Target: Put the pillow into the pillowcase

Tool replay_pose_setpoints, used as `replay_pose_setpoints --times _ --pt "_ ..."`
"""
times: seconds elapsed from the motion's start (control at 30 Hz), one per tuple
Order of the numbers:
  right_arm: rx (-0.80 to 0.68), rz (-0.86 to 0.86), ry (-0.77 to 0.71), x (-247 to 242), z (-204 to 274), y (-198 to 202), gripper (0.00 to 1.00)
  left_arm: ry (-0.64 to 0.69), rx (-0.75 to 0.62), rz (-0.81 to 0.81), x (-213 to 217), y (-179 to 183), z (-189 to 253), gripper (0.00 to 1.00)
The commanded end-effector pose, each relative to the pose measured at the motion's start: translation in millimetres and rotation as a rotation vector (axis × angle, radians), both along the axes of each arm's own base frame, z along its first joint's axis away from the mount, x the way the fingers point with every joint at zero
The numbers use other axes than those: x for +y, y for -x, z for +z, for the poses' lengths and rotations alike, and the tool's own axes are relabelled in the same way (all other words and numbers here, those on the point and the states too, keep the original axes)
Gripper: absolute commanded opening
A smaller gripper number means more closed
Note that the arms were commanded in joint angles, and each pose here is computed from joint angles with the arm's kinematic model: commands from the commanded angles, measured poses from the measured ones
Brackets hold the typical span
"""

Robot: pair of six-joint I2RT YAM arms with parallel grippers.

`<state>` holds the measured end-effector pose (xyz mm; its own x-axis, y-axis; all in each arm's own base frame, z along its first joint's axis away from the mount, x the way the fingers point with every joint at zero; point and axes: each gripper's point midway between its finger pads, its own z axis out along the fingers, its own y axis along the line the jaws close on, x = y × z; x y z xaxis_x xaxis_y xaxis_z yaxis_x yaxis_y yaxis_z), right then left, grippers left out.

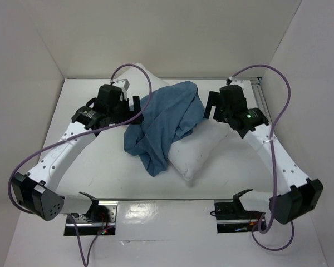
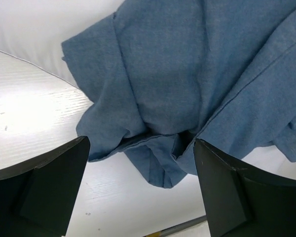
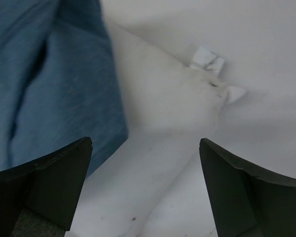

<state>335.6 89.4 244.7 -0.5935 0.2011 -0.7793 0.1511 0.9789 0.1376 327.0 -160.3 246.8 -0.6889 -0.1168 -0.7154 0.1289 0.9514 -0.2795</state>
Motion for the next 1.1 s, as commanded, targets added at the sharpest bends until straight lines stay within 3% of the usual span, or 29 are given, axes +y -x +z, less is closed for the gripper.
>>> replay_pose_setpoints --times 0.0,0.13,0.33,0.43,0.5,0.53,0.57,0.6,0.63,0.8,0.9,1.0,1.07 --pt "-0.100 0.226 -0.153 39 43 13 0.94 0.067 0.005 -0.050 -14 4 7 1.00" --pt "-0.051 0.342 -0.233 77 48 24 0.94 0.073 0.014 -0.043 -18 -4 -7 1.00" --pt "-0.028 0.409 -0.273 110 27 20 0.98 0.059 0.144 -0.040 -31 -17 -59 1.00" --pt "0.015 0.435 -0.262 125 11 18 0.92 0.037 0.176 -0.005 -24 -30 -76 0.93" --pt "0.022 0.422 -0.233 130 5 11 0.61 0.064 0.191 -0.012 -24 -35 -76 0.81" --pt "0.008 0.414 -0.224 130 9 10 0.41 0.096 0.196 -0.046 -32 -33 -72 0.68" --pt "-0.008 0.407 -0.217 133 15 6 0.24 0.107 0.199 -0.043 -30 -37 -71 0.35" --pt "-0.012 0.369 -0.187 126 15 1 0.01 0.113 0.184 -0.027 -25 -43 -65 0.16" --pt "-0.026 0.351 -0.177 123 20 -2 0.00 0.117 0.175 -0.017 -21 -46 -61 0.00" --pt "-0.206 0.327 -0.169 106 93 -5 0.00 0.119 0.082 0.089 23 -70 -11 0.00" --pt "-0.335 0.360 -0.184 100 143 -1 0.00 0.169 -0.097 0.153 50 -72 63 0.00" --pt "-0.610 0.522 -0.252 106 229 31 0.00 0.248 -0.316 0.256 97 -62 156 0.00" --pt "-0.715 0.564 -0.262 102 258 47 0.00 0.274 -0.424 0.301 115 -48 200 0.00"
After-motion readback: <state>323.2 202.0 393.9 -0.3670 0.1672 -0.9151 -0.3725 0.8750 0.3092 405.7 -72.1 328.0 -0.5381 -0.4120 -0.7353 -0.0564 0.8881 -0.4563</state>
